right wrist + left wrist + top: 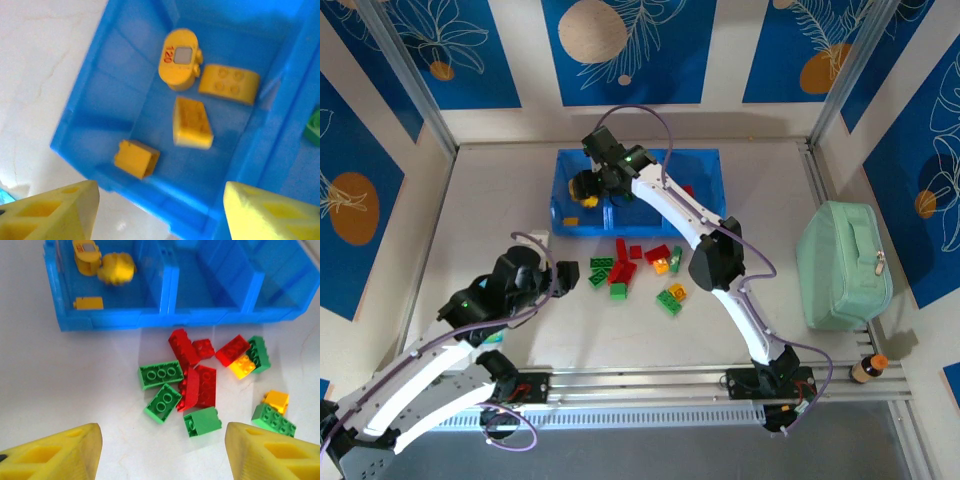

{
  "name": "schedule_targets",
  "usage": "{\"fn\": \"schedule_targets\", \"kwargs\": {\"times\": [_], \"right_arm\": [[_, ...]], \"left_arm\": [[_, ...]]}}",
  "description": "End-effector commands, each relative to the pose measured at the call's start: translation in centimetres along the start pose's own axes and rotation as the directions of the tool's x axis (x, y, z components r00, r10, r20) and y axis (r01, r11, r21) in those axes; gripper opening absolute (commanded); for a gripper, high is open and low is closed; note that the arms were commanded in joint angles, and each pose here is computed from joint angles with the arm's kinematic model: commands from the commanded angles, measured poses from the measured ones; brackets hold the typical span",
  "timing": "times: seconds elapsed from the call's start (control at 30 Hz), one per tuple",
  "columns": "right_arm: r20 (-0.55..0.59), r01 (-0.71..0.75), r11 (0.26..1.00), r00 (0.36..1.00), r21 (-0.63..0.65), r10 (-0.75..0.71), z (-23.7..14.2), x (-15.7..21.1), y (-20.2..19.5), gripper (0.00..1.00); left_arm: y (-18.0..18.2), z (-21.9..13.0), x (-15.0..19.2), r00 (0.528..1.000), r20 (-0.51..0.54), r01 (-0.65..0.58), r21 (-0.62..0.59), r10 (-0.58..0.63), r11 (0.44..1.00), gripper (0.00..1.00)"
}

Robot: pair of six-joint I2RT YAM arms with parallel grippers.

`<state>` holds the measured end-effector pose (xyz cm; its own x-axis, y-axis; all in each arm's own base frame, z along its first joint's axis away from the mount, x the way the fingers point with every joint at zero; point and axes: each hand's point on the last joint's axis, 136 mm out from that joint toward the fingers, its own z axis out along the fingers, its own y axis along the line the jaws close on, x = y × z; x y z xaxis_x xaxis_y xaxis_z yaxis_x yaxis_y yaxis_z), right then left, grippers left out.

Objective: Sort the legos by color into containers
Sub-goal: Place the lego in the container, then pick up the lego from the center of the table.

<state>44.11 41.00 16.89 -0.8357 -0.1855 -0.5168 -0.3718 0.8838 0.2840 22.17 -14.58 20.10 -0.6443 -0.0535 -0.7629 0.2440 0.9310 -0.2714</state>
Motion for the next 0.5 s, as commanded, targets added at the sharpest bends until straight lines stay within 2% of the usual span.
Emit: {"fn": "schedule_targets", "kwargs": {"times": [0.0,0.2,0.47], "right_arm": [[0.055,0.011,0.999,0.998,-0.038,-0.009,-4.6,-0.3,1.4,0.67],[0.108,-0.010,0.993,0.994,-0.115,0.023,-8.5,2.4,1.4,0.64],[0.075,-0.088,0.991,0.993,-0.096,0.095,-10.7,8.3,-2.5,0.63]], "left_arm": [[-0.8,0.6,0.7,0.999,-0.047,-0.024,0.030,0.026,0.999,0.67],[-3.1,3.8,3.2,0.982,-0.182,-0.022,0.120,0.044,0.992,0.68],[-3.3,6.9,6.5,0.943,-0.331,-0.007,0.110,0.044,0.994,0.70]]}}
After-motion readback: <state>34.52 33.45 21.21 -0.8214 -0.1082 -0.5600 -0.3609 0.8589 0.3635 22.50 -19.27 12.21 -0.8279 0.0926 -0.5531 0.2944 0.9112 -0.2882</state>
